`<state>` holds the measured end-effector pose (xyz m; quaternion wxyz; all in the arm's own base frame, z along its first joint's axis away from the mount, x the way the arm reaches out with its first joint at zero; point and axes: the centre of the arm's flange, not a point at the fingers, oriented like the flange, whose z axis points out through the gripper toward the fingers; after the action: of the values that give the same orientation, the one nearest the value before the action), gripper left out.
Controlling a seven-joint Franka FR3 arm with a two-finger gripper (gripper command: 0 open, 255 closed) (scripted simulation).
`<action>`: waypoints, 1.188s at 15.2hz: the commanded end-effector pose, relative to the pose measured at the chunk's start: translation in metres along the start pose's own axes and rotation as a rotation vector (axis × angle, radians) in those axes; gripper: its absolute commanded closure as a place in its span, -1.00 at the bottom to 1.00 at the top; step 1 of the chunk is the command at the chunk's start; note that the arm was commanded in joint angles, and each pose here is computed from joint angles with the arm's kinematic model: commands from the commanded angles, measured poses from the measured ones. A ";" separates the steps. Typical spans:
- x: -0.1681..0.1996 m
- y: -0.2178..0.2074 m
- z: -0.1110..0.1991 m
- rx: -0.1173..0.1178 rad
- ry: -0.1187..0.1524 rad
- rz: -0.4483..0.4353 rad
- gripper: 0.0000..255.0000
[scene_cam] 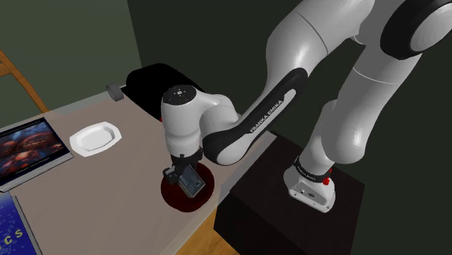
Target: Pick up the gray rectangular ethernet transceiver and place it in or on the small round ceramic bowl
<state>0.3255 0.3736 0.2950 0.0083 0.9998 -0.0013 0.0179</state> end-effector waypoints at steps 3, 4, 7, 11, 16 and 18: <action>-0.001 0.000 0.000 0.000 0.000 -0.001 -1.00; -0.001 0.000 0.000 0.000 0.000 -0.001 -1.00; 0.000 0.000 0.000 0.000 0.000 -0.001 -1.00; 0.000 0.000 -0.050 0.000 0.000 -0.001 -1.00; 0.000 0.000 -0.050 0.000 0.000 -0.001 -1.00; 0.000 0.000 -0.050 0.000 0.000 -0.001 -1.00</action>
<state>0.3234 0.3747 0.3448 0.0082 0.9998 -0.0009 0.0179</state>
